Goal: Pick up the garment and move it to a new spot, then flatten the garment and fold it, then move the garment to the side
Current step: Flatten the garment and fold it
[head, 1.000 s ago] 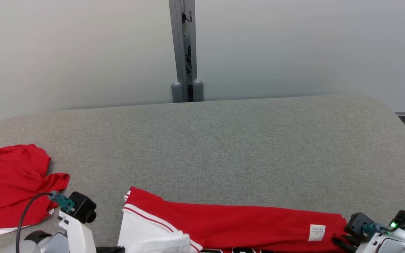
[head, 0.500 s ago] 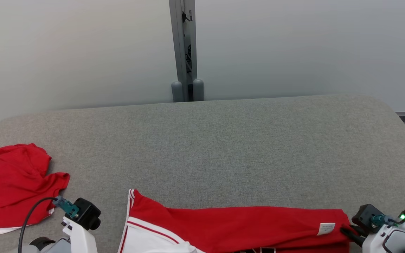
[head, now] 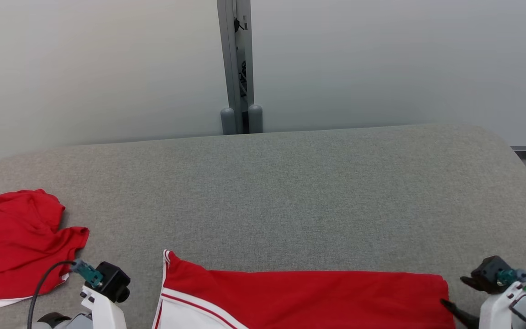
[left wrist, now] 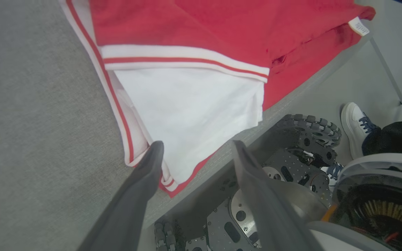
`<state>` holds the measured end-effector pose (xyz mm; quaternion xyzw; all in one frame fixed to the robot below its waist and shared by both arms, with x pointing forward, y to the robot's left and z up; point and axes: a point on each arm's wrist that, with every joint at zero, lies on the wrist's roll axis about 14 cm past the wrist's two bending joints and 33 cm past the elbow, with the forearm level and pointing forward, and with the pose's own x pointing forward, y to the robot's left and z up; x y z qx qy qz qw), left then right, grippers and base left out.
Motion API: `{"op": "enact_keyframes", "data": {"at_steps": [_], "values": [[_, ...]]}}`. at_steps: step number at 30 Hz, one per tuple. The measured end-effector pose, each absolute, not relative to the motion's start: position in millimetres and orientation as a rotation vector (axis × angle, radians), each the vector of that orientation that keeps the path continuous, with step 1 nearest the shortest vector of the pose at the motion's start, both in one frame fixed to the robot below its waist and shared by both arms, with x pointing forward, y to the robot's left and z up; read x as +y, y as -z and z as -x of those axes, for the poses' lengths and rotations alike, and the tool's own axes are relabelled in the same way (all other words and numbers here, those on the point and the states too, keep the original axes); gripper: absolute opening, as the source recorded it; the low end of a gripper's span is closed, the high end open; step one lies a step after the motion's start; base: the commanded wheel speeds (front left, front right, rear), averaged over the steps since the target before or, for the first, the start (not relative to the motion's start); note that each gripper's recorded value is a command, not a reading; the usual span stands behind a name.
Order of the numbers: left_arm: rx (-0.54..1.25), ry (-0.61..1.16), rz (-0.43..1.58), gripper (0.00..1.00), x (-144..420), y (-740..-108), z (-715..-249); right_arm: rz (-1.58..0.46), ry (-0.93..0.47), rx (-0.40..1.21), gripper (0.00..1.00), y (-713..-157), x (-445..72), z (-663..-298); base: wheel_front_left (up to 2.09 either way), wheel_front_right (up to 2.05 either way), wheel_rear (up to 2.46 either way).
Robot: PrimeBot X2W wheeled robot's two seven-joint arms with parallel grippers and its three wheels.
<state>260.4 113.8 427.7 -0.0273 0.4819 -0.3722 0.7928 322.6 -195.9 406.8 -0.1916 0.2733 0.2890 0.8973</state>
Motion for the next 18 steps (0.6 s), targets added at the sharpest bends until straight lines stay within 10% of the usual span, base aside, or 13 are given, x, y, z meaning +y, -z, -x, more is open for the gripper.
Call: {"op": "enact_keyframes", "data": {"at_steps": [12, 18], "values": [[0.259, 0.51, 0.238, 1.0, 108.2, -517.6, -379.4, 0.002, -0.2, 0.142, 1.0, -505.0, -245.8, -391.6, 0.0, 0.0, 0.0], [0.006, 0.283, 0.297, 1.0, 122.2, -537.6, -394.3, -0.18, -0.049, -0.087, 1.0, -525.8, -242.0, -360.6, 0.0, 0.0, 0.0]]}}
